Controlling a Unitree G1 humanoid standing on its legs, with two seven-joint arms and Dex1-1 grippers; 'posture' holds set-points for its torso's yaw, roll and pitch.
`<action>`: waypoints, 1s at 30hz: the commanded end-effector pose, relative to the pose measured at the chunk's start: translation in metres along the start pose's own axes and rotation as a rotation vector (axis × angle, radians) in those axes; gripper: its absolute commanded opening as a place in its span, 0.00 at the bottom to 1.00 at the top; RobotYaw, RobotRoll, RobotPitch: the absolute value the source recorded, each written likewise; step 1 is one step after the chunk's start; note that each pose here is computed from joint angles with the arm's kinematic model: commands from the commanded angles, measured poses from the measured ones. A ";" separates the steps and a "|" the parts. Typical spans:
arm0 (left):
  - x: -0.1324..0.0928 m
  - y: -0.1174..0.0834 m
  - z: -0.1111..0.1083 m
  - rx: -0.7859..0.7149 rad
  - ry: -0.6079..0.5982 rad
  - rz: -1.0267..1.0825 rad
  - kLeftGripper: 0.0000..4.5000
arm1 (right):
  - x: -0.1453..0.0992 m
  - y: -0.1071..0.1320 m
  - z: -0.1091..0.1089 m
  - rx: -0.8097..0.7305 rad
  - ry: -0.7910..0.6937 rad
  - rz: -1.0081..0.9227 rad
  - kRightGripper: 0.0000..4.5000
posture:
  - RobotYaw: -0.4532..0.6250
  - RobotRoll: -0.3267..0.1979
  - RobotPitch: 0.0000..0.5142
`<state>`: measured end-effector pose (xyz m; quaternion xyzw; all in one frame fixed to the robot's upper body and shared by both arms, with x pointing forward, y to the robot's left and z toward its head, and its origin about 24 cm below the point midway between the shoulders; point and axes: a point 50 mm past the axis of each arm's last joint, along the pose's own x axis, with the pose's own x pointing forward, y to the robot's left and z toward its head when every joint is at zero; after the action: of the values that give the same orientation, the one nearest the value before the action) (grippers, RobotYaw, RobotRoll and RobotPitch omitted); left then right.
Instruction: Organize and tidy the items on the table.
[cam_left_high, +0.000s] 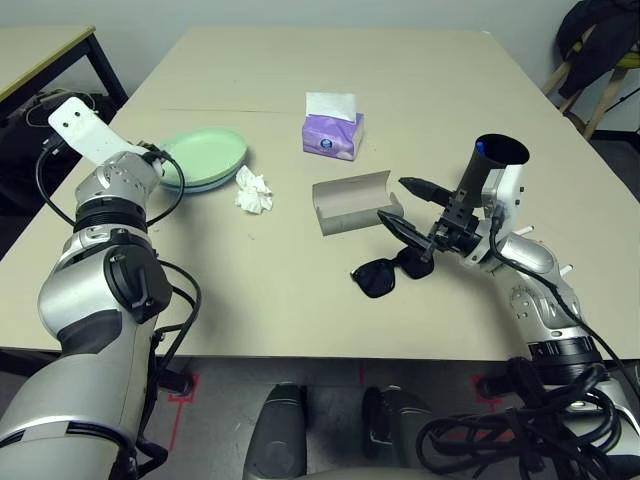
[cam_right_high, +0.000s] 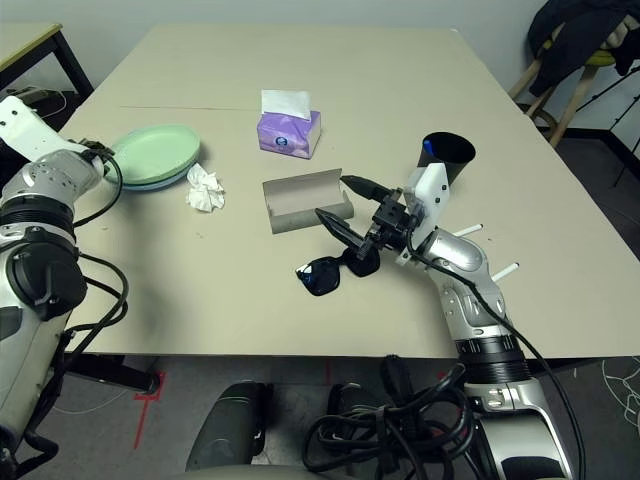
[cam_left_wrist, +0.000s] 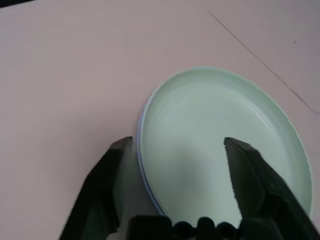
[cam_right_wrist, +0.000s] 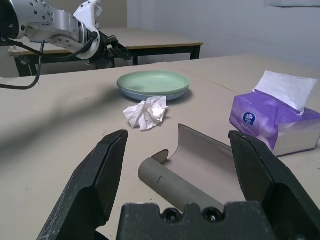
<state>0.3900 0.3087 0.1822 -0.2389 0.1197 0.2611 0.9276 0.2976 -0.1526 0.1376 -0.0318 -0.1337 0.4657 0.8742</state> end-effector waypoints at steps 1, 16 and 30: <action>-0.002 -0.003 0.005 0.092 -0.048 -0.086 0.99 | -0.001 0.001 0.000 -0.018 0.001 0.016 1.00 | 0.57 0.62 0.19; -0.047 -0.032 -0.052 0.830 0.066 -1.025 0.99 | -0.002 0.001 -0.002 -0.019 0.007 0.033 1.00 | 0.57 0.62 0.20; -0.030 -0.028 -0.080 0.903 0.203 -0.952 0.99 | -0.007 0.003 0.001 -0.030 0.007 0.025 1.00 | 0.54 0.62 0.19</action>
<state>0.3705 0.2361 0.1397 0.1107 0.1708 -0.2804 0.9381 0.2944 -0.1555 0.1357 -0.0419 -0.1360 0.4750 0.8684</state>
